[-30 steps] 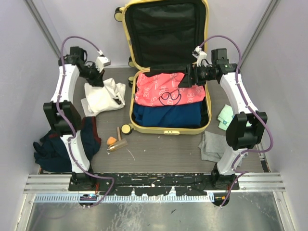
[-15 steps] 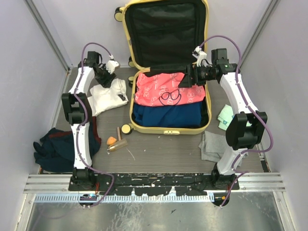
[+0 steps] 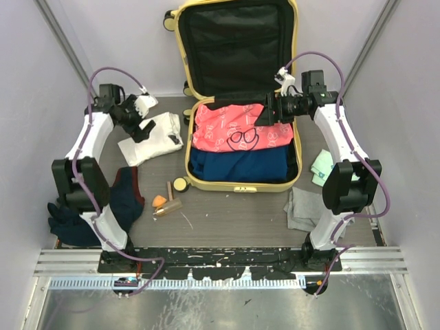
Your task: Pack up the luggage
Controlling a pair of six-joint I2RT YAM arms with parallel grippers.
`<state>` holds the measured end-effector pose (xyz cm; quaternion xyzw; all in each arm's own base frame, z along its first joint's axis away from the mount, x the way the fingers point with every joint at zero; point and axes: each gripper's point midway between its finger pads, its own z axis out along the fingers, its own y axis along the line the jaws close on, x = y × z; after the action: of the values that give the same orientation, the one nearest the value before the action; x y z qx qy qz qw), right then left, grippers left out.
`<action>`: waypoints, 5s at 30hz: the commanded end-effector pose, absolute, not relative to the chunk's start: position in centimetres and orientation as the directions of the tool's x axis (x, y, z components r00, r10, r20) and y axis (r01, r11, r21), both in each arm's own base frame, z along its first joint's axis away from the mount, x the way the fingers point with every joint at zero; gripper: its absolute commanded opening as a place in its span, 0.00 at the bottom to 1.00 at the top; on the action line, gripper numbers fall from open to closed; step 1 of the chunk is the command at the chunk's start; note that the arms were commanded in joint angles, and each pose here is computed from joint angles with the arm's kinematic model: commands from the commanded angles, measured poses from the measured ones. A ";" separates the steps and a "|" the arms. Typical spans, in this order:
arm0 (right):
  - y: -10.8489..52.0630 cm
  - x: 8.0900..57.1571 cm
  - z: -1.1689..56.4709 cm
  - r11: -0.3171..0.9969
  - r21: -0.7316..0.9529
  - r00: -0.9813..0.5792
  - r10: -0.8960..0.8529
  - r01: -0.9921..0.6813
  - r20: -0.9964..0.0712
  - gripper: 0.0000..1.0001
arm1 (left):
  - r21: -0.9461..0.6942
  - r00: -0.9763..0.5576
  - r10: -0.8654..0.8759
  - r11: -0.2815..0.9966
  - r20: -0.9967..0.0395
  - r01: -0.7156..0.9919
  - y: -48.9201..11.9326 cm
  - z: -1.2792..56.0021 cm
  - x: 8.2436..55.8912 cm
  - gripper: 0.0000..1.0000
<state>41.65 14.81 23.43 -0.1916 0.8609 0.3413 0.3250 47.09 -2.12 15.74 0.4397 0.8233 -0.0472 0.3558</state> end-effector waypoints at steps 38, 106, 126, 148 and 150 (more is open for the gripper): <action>11.6 42.1 26.0 0.733 0.428 -0.679 -0.063 -0.529 -0.731 0.89 | 0.168 -0.392 0.700 0.587 -0.598 0.792 -7.1 6.0 50.7 0.00; -0.3 34.3 24.7 0.747 0.382 -0.727 -0.195 -0.545 -0.658 0.91 | -0.267 -0.507 0.344 0.550 -0.791 0.791 -34.4 24.2 38.8 0.85; -7.2 25.2 10.7 0.668 0.047 -0.627 -0.668 -0.742 -0.402 0.81 | -0.066 -0.265 0.767 0.281 -0.584 0.958 -32.5 9.8 34.2 0.30; -4.9 20.3 0.4 0.403 0.189 -0.445 -0.800 -0.895 -0.403 0.69 | -0.164 -0.372 0.459 0.431 -0.807 0.887 -31.2 22.5 36.0 0.98; -4.6 19.5 0.4 0.400 0.177 -0.437 -0.803 -0.899 -0.405 0.55 | -0.160 -0.383 0.439 0.463 -0.813 0.872 -30.4 22.9 36.6 0.98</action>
<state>21.22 -4.97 1.83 -0.4848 0.8405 0.1979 0.1390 34.79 -31.51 20.38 0.4459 0.7806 -0.3137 0.3057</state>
